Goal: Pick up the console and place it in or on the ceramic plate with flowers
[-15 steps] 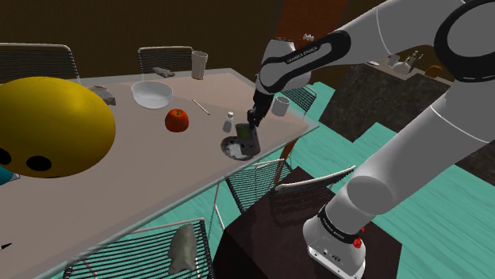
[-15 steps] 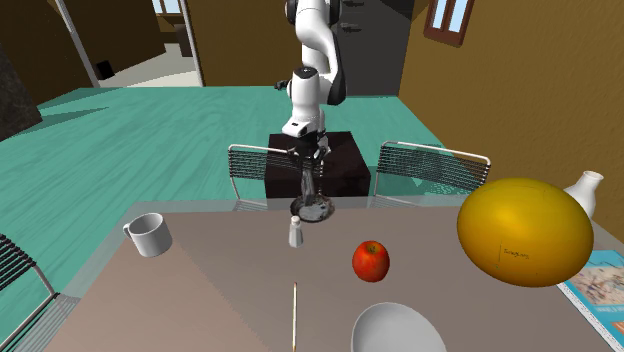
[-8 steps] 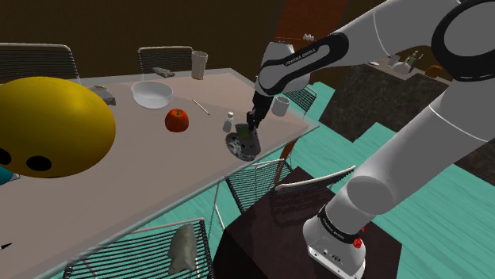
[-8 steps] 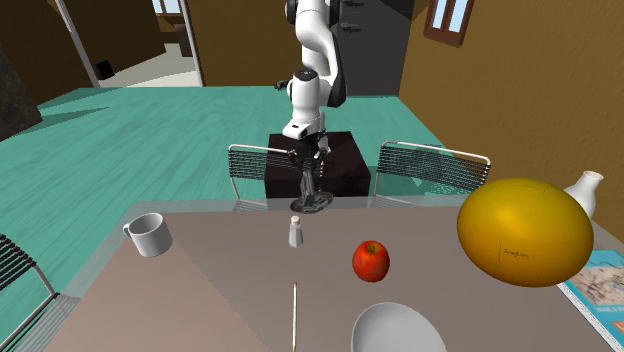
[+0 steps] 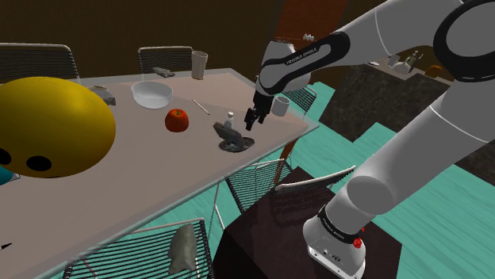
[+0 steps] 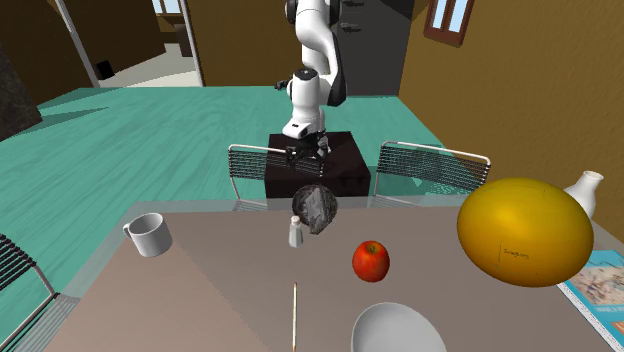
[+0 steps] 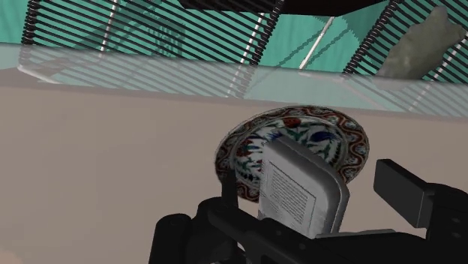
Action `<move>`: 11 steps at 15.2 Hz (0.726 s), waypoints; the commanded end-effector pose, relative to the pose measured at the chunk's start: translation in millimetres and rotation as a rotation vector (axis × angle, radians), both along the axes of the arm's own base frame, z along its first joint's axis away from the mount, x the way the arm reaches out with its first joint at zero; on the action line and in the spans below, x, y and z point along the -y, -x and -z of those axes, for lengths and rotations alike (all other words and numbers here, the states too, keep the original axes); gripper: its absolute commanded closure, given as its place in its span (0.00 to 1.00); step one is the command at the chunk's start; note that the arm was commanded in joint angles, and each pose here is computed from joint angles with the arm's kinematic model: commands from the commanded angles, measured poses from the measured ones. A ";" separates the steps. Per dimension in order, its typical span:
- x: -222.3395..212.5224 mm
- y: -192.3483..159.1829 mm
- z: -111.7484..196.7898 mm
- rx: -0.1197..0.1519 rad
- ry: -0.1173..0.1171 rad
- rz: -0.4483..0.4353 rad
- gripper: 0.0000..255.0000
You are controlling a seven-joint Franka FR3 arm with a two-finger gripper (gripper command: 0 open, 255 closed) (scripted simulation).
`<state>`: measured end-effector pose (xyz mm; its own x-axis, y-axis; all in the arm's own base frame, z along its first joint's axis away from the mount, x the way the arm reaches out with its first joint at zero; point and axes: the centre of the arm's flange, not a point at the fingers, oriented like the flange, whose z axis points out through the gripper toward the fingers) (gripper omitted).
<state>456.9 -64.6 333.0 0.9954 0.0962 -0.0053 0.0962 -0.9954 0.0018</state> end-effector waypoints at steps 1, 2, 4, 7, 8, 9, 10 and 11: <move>0.3 -1.2 -21.0 0.000 0.000 0.000 0.00; 0.2 -1.3 -34.2 0.000 0.000 0.000 0.00; 0.2 -1.3 -44.6 0.000 0.000 0.000 0.00; 0.2 -1.3 -44.6 0.000 0.000 0.000 0.00; 0.2 -1.3 -44.6 0.000 0.000 0.000 0.00; 0.2 -1.3 -44.6 0.000 0.000 0.000 0.00; 0.2 -1.3 -44.6 0.000 0.000 0.000 0.00; 0.2 -1.3 -44.6 0.000 0.000 0.000 0.00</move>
